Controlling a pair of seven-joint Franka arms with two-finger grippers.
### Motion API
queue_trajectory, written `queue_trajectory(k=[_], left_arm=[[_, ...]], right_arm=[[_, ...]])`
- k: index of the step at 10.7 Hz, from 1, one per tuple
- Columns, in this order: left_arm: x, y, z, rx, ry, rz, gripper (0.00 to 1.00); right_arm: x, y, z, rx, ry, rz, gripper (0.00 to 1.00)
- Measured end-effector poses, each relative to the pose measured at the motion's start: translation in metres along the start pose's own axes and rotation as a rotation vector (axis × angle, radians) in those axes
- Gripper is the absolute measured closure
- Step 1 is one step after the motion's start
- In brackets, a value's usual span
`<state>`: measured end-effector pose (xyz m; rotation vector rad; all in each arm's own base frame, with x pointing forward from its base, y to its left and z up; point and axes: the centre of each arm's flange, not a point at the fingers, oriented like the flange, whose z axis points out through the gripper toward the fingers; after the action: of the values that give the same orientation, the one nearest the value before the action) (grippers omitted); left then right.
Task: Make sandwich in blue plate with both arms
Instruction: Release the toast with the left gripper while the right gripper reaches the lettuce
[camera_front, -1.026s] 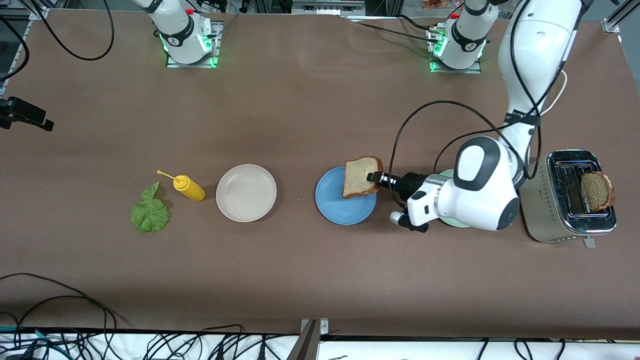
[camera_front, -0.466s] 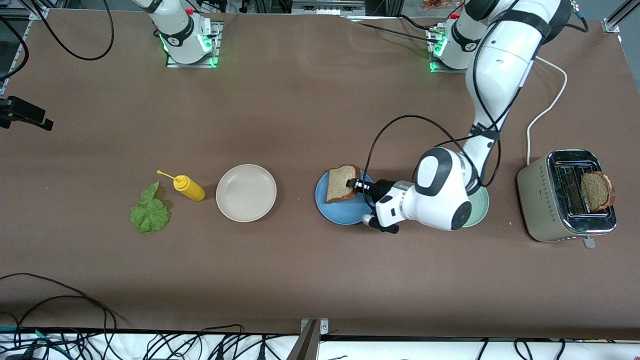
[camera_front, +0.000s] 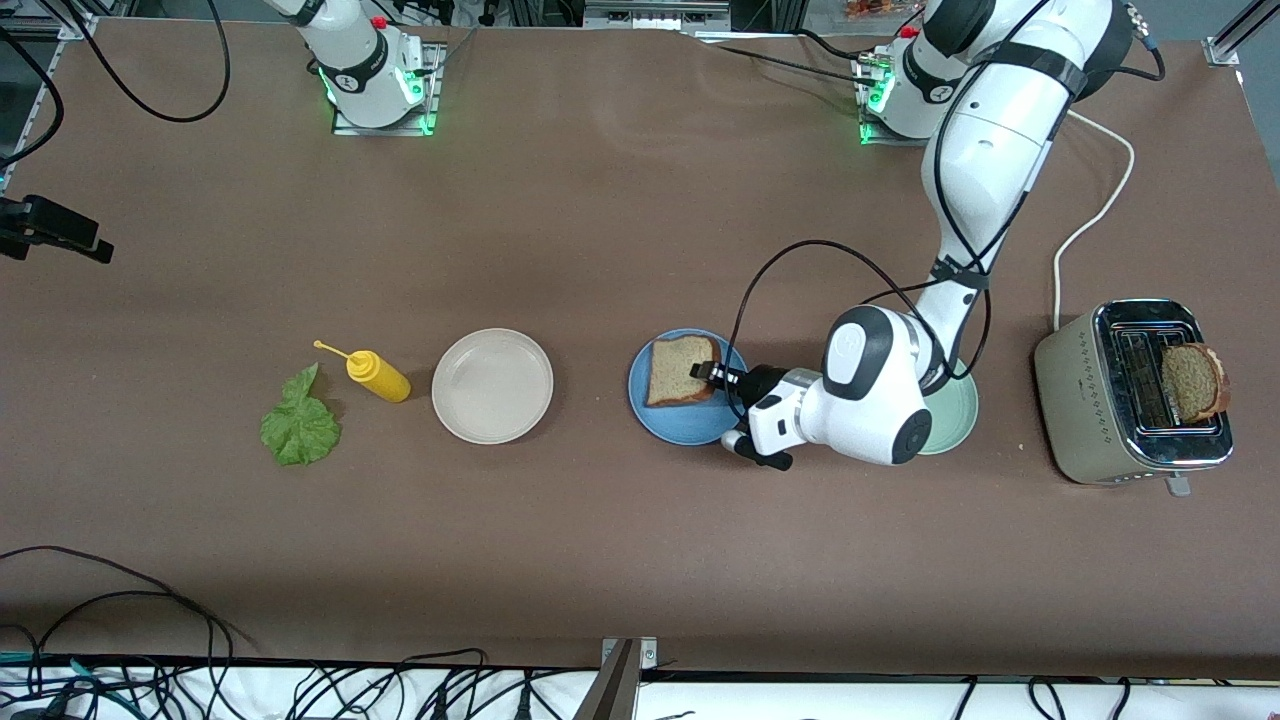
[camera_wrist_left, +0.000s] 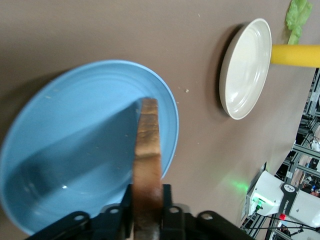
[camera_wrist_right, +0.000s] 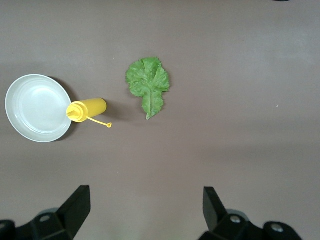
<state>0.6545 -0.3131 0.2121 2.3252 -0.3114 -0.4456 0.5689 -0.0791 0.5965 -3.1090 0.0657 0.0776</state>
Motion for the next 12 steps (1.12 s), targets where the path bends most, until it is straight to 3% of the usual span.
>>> queue_trajectory(k=[3,5,6,9,12], left_arm=[[0.002,-0.033,-0.046,0.018,0.051,-0.014,0.36],[-0.006,-0.03,-0.074,0.126,0.025,0.034,0.09],[-0.01,-0.022,-0.092,0.208,0.023,0.068,0.0],[-0.027,-0.004,-0.16,0.401,0.07,0.128,0.0],[-0.052,-0.006,-0.236,0.573,0.111,0.13,0.0]], right_arm=[[0.004,-0.003,0.007,-0.002,-0.013,-0.023,0.0],[0.009,-0.014,0.016,-0.005,-0.028,-0.041,0.0],[0.011,-0.02,0.019,-0.006,-0.032,-0.05,0.0],[0.022,-0.032,0.028,0.014,-0.012,-0.069,0.0],[0.046,-0.046,0.065,-0.004,-0.025,-0.09,0.0]])
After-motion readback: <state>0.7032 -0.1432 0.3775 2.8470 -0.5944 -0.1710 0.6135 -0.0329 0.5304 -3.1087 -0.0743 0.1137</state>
